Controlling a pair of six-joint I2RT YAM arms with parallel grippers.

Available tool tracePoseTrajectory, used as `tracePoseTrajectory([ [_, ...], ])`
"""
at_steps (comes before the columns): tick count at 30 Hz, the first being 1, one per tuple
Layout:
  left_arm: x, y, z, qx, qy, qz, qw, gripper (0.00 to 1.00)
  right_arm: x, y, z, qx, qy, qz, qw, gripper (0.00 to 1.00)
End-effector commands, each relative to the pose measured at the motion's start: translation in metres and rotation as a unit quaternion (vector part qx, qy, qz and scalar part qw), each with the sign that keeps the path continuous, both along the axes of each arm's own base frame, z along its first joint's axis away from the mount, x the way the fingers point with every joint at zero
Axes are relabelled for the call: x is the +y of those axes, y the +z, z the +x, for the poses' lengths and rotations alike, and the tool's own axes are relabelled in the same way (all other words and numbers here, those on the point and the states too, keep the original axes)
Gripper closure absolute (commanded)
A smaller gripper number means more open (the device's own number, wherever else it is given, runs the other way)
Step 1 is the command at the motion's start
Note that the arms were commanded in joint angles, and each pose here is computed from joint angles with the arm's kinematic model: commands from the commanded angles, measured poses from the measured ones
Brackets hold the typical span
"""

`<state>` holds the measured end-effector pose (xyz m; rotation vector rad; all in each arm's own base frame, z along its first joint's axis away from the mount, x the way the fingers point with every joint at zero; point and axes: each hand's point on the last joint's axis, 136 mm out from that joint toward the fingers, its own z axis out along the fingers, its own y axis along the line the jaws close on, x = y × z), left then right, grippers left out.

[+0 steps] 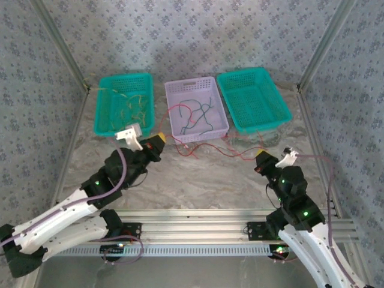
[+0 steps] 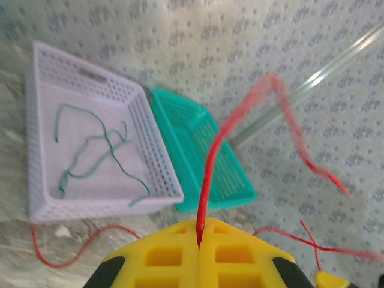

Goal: Untangle the cables

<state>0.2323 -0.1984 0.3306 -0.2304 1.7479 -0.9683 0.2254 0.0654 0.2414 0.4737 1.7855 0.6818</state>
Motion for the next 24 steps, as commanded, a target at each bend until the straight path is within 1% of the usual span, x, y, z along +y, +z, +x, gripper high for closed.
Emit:
tracePoseTrajectory([
  [1,0.021,0.010,-0.002,-0.010,0.026,0.070,0.997,1.00,-0.025,-0.001,0.000,0.049,-0.046,-0.071,0.995,1.00],
  [4,0.027,0.012,-0.003,-0.014,0.031,0.093,0.995,1.00,-0.042,0.024,0.012,0.035,-0.083,-0.098,0.991,1.00],
  [5,0.032,0.013,-0.003,-0.015,0.038,0.098,0.994,1.00,-0.049,0.031,0.015,0.033,-0.097,-0.097,0.990,1.00],
  [6,0.034,0.015,-0.005,-0.020,0.040,0.101,0.994,1.00,-0.052,0.040,0.019,0.029,-0.099,-0.111,0.988,1.00],
  [8,0.034,0.016,-0.006,-0.022,0.032,0.105,0.994,1.00,-0.055,0.055,0.029,0.021,-0.100,-0.097,0.990,1.00],
  [10,0.027,0.011,-0.007,-0.012,0.019,0.114,0.993,1.00,-0.051,0.070,0.045,0.013,-0.085,-0.074,0.994,1.00],
  [12,0.021,0.004,-0.006,-0.001,0.007,0.117,0.993,1.00,-0.045,0.083,0.062,0.011,-0.067,-0.064,0.996,1.00],
  [14,0.015,-0.002,-0.006,0.004,-0.002,0.111,0.994,1.00,-0.046,0.096,0.080,0.006,-0.071,-0.064,0.995,1.00],
  [17,0.008,-0.005,-0.006,0.007,-0.013,0.110,0.994,1.00,-0.046,0.103,0.108,0.008,-0.071,-0.069,0.995,1.00],
  [20,-0.001,-0.003,-0.004,0.006,-0.028,0.111,0.993,1.00,-0.052,0.109,0.137,0.003,-0.085,-0.081,0.993,1.00],
  [24,-0.016,0.002,-0.003,0.003,-0.050,0.111,0.993,1.00,-0.058,0.095,0.179,0.033,-0.099,-0.116,0.988,1.00],
])
